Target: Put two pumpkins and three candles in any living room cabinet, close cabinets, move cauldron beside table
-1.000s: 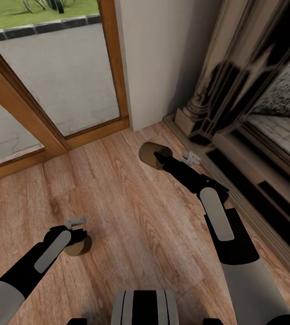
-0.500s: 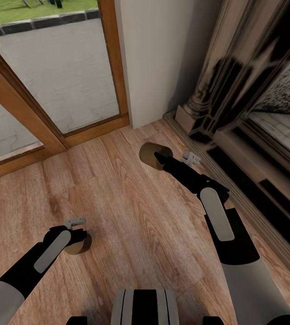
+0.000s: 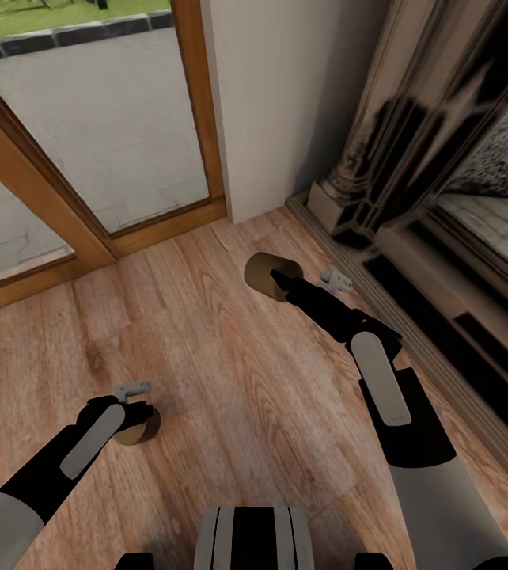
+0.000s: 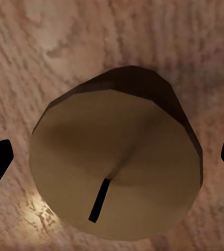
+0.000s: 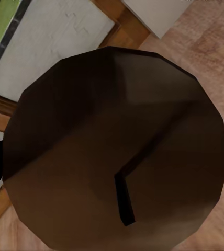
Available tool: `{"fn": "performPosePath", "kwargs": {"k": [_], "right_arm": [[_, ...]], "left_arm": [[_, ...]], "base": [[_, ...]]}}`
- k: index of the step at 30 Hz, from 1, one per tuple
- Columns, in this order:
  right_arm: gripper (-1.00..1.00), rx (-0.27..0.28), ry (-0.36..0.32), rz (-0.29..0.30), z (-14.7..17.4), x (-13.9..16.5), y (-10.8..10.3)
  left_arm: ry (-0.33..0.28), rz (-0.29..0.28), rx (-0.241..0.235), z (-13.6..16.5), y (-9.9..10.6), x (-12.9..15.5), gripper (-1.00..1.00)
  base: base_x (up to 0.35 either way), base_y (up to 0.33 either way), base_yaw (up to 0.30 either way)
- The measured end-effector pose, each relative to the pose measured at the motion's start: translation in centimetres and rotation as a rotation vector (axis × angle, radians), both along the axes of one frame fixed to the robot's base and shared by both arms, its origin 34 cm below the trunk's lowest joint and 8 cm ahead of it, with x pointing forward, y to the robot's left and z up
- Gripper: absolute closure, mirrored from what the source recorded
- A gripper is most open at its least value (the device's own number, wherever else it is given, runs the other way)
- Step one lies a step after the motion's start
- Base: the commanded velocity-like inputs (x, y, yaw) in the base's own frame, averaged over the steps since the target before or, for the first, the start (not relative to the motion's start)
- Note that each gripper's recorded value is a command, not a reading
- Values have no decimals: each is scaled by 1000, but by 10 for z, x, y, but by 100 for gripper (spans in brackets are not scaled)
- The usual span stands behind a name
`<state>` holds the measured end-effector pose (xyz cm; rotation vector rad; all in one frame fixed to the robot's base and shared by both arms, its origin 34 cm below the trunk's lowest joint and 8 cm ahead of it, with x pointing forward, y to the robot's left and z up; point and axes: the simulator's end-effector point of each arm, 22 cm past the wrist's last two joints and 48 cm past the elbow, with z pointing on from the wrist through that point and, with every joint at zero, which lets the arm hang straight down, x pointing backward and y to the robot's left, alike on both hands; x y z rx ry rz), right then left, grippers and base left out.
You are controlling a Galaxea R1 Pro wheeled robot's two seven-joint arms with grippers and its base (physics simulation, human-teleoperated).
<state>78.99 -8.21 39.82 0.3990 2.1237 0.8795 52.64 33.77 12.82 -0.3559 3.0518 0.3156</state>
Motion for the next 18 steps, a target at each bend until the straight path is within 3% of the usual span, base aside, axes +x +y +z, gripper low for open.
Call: {"fn": "performPosePath", "kwargs": {"k": [18], "right_arm": [[100, -12, 20, 1, -17, -2, -5]], "left_arm": [[22, -1, 0, -10, -1, -8, -100]], "base": [[0, 0, 0]]}}
